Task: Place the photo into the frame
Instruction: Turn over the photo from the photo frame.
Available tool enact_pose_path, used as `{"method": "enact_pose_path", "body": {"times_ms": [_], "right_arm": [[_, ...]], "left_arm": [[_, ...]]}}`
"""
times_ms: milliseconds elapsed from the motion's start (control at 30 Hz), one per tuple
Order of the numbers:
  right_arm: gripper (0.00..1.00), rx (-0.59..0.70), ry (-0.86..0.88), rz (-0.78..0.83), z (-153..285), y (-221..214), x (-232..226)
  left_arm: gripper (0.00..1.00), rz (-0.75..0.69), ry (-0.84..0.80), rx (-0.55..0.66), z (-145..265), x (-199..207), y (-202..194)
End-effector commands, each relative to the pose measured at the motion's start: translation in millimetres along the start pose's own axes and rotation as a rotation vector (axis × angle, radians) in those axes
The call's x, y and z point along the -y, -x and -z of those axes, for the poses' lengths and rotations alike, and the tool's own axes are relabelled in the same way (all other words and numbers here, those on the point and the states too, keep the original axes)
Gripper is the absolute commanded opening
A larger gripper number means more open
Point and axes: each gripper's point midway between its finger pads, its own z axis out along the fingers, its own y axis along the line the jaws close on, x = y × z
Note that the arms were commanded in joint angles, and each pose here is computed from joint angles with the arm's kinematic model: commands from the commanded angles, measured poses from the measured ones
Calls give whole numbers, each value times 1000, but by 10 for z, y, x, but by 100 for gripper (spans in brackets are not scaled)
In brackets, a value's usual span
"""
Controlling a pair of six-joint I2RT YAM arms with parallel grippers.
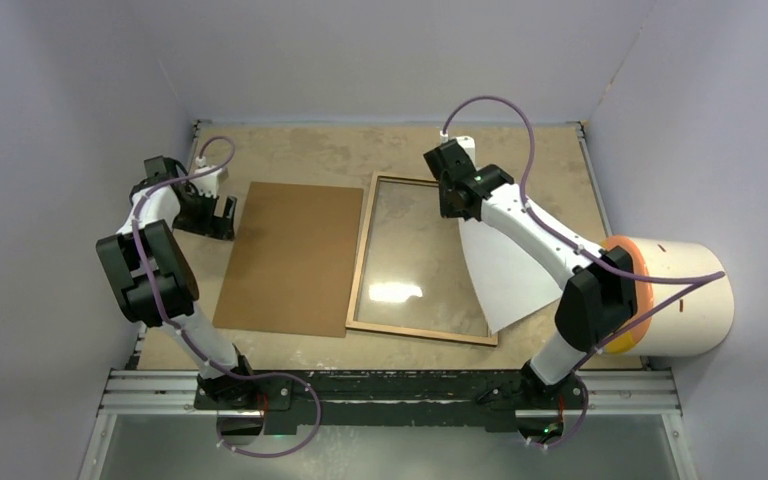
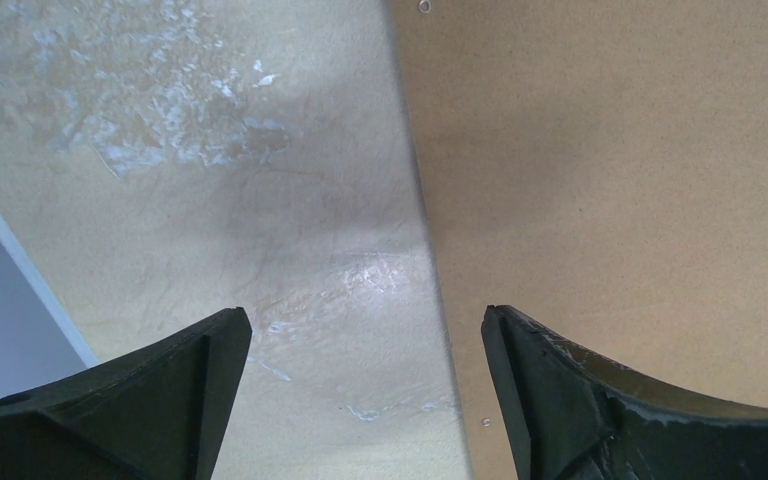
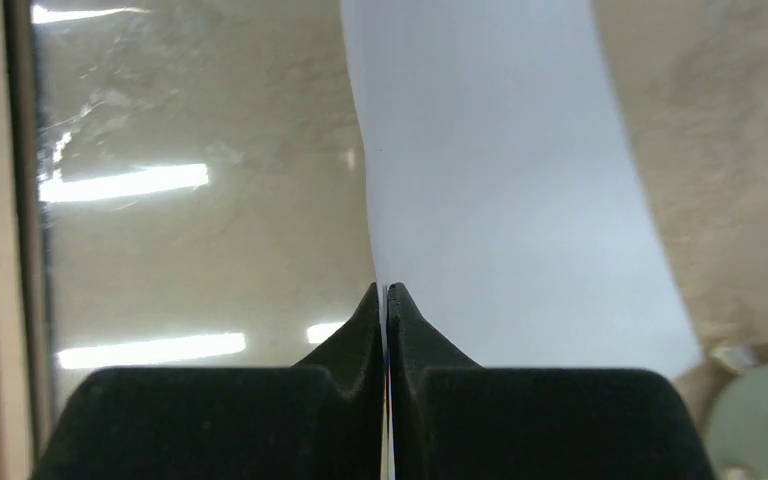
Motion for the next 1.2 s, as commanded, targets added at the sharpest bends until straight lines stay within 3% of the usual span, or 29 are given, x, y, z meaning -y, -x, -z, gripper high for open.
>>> {"method": "enact_pose_path", "body": {"times_ms": [0,167,333,533,733,1167], "right_arm": [[0,23,294,-315,116,121,-570],[0,-120,350,-487,88,-1,-835],[0,-299,201,-633,-145,-229,-917],[0,-214,93,-843,-288,-139,-816],[0,-147,74,-923,-297,30,-821],[0,-81,141,-813,-481,201,-1073]], "left_arm": [[93,-13,13,48,71,12,87],[95,-10,7,53,56,36,70],[96,9,-16,56,30,74,74],[98,-1,18,45,35,11,55],[98,7,20,48,20,7,58],[100,8,49,22,-61,-77,6]]}}
